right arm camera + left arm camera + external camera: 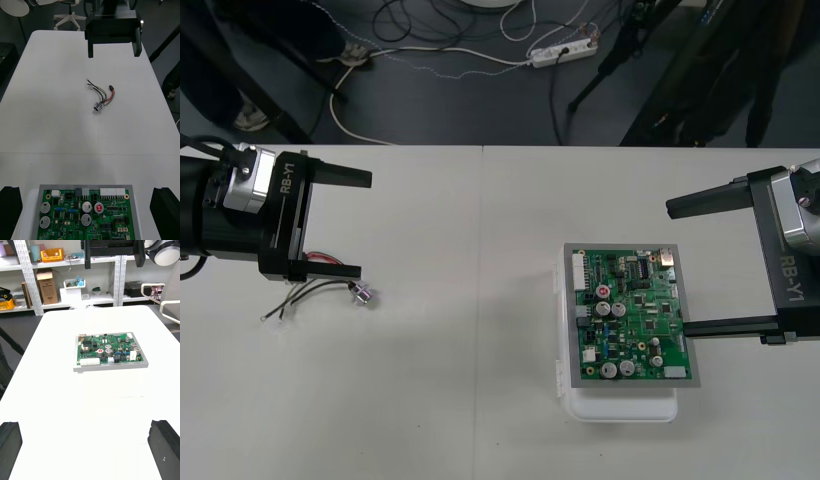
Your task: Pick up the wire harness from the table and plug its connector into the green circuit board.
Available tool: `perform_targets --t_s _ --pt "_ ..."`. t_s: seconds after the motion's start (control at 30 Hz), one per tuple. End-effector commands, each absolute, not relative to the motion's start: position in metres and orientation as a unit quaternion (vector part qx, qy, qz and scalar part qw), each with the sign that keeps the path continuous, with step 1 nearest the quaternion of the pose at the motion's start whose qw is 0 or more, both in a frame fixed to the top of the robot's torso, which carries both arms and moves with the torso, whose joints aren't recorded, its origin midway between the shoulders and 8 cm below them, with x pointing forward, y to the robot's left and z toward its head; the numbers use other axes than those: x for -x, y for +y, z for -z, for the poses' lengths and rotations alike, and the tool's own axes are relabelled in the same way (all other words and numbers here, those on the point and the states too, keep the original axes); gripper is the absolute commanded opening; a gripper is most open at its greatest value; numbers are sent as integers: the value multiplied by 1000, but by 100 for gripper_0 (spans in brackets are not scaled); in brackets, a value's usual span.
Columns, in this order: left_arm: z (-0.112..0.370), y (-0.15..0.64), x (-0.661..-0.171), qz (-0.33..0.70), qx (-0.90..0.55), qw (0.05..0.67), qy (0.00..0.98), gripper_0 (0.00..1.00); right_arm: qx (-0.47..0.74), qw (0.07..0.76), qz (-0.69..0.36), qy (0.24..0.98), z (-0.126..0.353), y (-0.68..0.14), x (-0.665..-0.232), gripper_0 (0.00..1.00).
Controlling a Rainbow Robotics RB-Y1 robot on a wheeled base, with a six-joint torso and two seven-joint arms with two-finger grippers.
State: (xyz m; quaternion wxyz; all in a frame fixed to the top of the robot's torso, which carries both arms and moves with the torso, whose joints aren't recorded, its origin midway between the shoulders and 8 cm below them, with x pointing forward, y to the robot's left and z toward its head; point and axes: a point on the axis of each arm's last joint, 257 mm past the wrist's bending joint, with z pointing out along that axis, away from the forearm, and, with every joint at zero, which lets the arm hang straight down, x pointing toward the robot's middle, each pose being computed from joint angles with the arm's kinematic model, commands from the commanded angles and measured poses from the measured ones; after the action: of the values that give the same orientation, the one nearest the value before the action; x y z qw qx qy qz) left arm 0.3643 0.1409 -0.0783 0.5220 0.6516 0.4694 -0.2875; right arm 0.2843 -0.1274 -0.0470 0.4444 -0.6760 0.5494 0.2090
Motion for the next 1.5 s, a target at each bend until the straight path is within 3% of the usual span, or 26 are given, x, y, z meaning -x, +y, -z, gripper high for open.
perform_targets --t_s 0.03,0.63,0.9,1.5 --pt "79 154 -356 279 -661 501 484 99 684 446 -208 538 48 -122 -281 100" --pt "79 154 -356 279 -661 501 484 99 684 446 -208 538 48 -122 -281 100" --pt "79 154 -356 279 -661 501 484 99 658 434 -268 554 71 -115 -280 100" --pt "79 154 -356 279 -661 501 484 99 607 545 -341 467 42 -138 -270 100"
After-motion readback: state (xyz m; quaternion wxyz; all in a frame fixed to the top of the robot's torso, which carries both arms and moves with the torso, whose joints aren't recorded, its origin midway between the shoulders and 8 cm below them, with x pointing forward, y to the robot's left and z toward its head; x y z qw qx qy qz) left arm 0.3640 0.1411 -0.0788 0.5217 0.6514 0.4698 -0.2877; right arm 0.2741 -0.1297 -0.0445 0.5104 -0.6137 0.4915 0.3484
